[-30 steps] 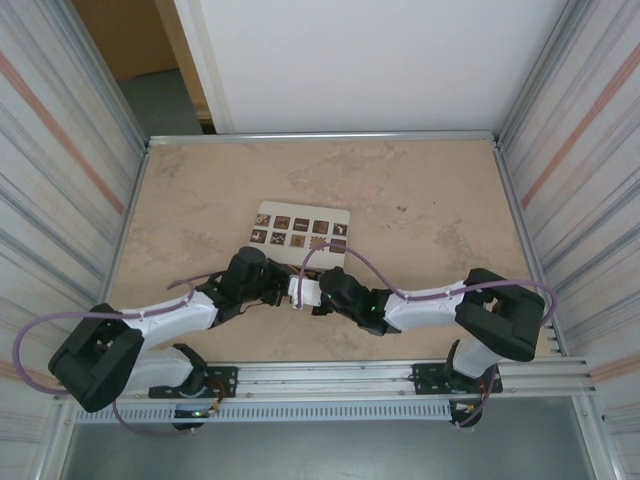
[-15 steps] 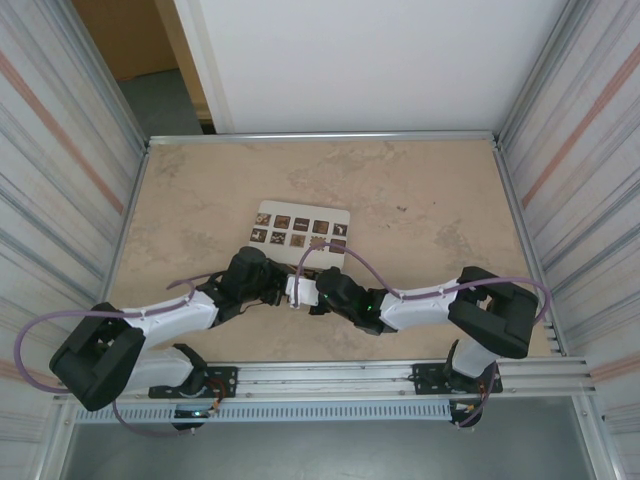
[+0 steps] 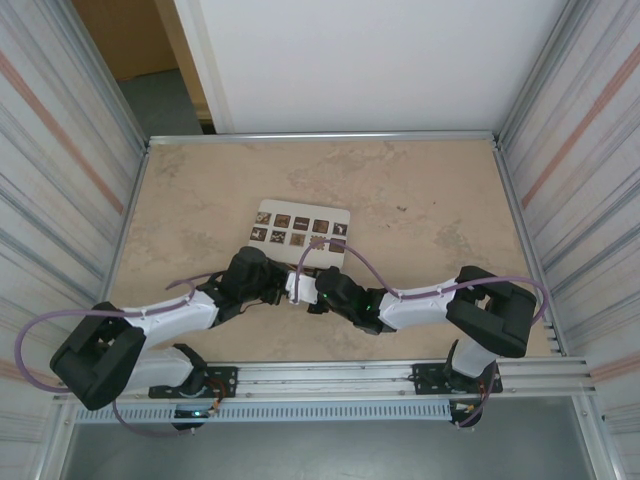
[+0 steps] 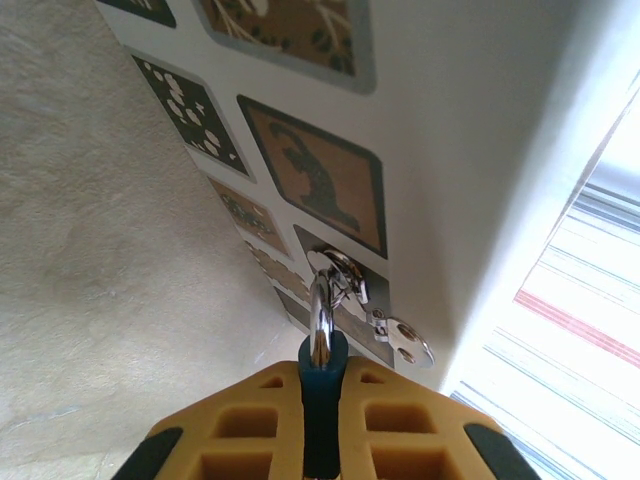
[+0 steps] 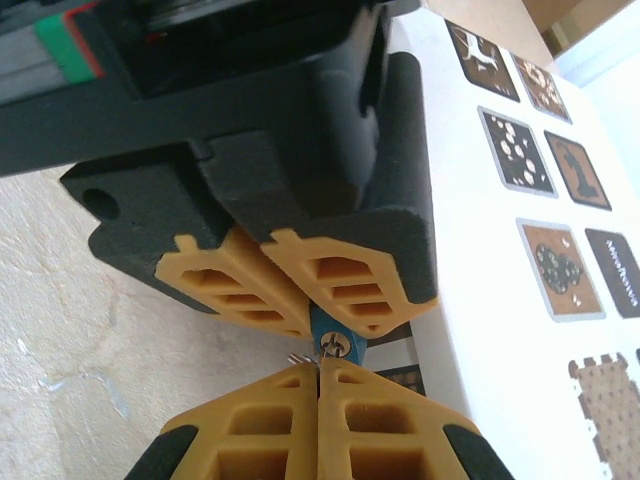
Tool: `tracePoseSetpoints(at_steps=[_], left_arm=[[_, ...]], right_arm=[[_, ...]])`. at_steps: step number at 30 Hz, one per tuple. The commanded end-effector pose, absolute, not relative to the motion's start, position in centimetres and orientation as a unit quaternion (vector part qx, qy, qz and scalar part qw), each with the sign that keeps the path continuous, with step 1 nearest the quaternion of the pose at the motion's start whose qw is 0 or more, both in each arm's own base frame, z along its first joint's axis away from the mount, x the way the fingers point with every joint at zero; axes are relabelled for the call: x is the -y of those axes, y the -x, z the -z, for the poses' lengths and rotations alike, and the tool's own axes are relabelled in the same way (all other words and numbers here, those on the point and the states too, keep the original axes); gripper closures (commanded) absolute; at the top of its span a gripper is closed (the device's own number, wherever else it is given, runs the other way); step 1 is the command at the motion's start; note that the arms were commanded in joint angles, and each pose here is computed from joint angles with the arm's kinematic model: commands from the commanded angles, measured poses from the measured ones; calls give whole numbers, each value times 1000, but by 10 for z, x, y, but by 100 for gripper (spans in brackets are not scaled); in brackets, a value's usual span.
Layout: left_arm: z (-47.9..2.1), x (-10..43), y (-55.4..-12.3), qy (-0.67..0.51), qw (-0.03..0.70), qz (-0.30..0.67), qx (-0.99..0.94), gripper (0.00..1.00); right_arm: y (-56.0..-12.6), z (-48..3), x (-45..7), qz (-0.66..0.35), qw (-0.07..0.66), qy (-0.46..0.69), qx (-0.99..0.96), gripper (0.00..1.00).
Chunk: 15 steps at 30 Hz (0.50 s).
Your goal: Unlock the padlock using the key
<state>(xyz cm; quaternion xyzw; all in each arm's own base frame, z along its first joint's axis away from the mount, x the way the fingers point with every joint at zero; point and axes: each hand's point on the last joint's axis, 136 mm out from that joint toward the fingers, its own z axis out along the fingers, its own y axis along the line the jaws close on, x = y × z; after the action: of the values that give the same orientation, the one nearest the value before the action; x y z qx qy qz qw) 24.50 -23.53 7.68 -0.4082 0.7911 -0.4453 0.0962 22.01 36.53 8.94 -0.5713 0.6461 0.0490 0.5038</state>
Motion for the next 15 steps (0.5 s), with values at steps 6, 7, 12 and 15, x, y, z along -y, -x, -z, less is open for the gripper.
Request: tracePoseSetpoints(at_steps=[6,7,12,15], left_arm=[[-92,266,-235,373,60,481,-791,100],[-92,266,-235,373,60,480,-792,100],[-88,270,-231,375,58,478,-792,100],[-86,271,-229,378,60,476,-792,100]], right_arm=[[-226,-99,-374,-168,486,453,-729,100],[-226,-99,-374,-183,480,440,-736,100],[-234,-100,-369,-236,465,366,-771,100],[-239,-102,-365,-280,448,319,-787,100]])
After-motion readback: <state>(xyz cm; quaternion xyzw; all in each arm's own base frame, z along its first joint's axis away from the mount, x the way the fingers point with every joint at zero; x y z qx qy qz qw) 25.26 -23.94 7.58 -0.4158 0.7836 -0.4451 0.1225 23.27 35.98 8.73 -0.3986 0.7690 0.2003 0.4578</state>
